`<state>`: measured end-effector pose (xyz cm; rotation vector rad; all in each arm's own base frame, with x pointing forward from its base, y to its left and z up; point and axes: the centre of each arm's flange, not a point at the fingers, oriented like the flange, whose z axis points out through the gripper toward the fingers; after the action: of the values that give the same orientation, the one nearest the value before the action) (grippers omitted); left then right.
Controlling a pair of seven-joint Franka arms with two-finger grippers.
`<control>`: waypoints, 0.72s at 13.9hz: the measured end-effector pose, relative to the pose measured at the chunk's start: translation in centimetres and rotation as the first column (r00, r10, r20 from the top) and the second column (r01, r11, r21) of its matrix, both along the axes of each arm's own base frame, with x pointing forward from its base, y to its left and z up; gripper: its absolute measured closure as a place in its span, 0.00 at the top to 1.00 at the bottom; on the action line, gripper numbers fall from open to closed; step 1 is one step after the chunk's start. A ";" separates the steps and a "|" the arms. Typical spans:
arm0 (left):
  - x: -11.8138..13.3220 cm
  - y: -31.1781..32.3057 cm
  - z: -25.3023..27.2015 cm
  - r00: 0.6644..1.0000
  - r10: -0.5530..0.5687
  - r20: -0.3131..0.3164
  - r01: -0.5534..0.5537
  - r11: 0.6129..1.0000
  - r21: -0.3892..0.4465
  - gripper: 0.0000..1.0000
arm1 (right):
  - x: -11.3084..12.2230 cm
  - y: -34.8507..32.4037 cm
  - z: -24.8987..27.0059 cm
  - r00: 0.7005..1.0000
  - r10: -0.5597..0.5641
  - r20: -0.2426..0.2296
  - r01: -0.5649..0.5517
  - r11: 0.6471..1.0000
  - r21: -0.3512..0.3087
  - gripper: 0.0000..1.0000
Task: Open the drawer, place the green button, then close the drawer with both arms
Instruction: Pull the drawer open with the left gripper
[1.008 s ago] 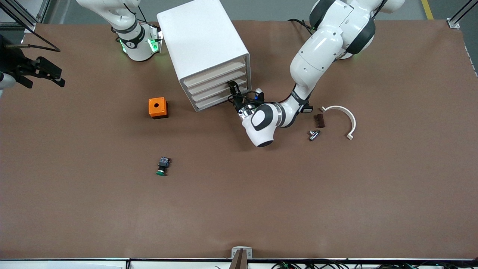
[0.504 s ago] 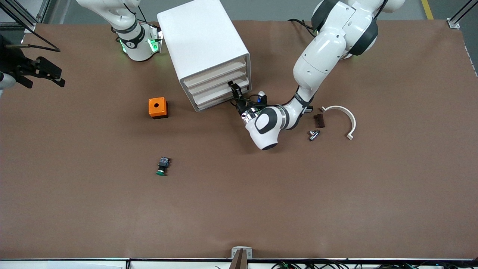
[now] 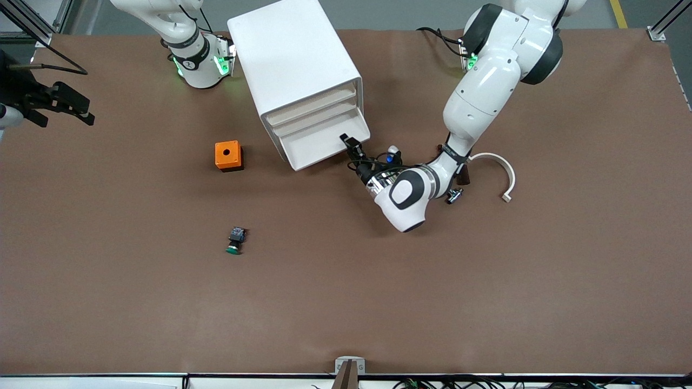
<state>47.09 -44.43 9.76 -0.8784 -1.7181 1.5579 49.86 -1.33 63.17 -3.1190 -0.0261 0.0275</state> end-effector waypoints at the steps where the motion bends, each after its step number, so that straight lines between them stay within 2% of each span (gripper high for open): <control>1: 0.8 0.7 0.1 1.000 0.017 0.004 -0.017 1.000 -0.001 0.07 | 0.0 0.0 0.0 1.000 0.000 0.001 0.000 1.000 0.000 1.00; 6: 4.4 4.5 0.0 0.993 0.115 0.004 -0.115 0.993 -0.003 0.10 | 0.0 0.0 0.3 1.000 0.000 0.004 0.000 1.000 0.000 1.00; 10: 5.0 5.2 -0.1 0.991 0.130 0.006 -0.130 0.991 -0.010 0.12 | 0.0 0.1 1.0 1.000 0.002 0.015 -0.002 1.000 -0.001 1.00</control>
<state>52.10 -39.21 9.70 -0.7908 -1.8055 1.6504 49.83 -1.27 64.18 -3.1198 -0.0288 0.0040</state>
